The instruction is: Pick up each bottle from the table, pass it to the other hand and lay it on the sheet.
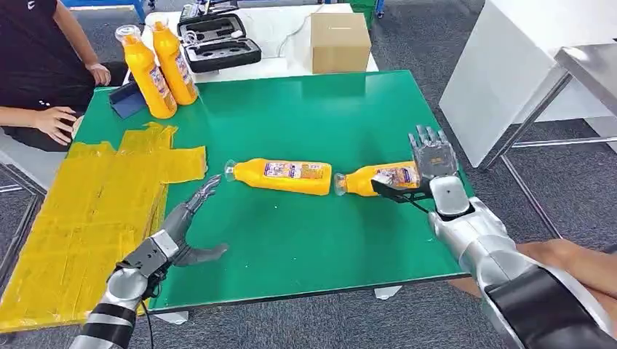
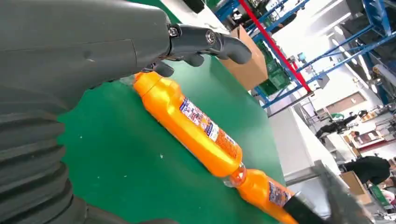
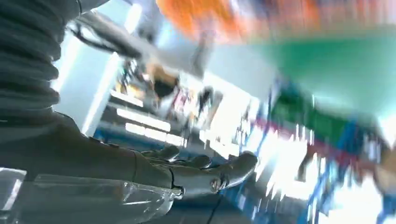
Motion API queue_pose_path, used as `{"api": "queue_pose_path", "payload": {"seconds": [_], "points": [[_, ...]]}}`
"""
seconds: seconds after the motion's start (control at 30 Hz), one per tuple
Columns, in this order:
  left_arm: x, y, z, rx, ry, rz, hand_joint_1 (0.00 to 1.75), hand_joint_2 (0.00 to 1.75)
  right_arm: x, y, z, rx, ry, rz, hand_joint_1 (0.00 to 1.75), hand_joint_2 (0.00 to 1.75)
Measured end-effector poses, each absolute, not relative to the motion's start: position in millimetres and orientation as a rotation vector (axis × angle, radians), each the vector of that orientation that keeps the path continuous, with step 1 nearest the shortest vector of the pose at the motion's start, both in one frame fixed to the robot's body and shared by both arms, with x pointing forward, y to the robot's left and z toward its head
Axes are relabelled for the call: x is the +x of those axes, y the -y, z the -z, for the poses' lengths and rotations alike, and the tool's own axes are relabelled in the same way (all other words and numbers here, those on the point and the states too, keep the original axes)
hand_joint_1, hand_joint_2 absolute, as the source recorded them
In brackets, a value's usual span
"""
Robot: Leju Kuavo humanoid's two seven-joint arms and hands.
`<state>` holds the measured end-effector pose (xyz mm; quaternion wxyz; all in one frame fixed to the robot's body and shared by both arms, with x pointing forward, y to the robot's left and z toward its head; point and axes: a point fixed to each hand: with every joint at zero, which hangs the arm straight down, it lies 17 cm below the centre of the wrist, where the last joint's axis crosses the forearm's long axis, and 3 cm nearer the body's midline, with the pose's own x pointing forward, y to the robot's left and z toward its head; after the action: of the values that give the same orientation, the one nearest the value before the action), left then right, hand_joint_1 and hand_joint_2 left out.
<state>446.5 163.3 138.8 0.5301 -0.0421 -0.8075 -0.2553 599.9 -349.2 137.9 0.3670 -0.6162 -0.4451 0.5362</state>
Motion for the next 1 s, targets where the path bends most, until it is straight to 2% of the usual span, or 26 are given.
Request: {"api": "queue_pose_path", "payload": {"seconds": [0.33,1.0], "points": [[440.4,-164.2,-136.8,-0.095,1.924,0.605,0.00,1.75,595.1,350.7,-185.2,-1.668,1.325,-1.210,0.00,1.75],[438.9,-164.4,-138.7,-0.110,1.930,0.603,0.00,1.75,592.8,397.5,-108.1,-1.369,1.006,-1.295,0.00,1.75]]}}
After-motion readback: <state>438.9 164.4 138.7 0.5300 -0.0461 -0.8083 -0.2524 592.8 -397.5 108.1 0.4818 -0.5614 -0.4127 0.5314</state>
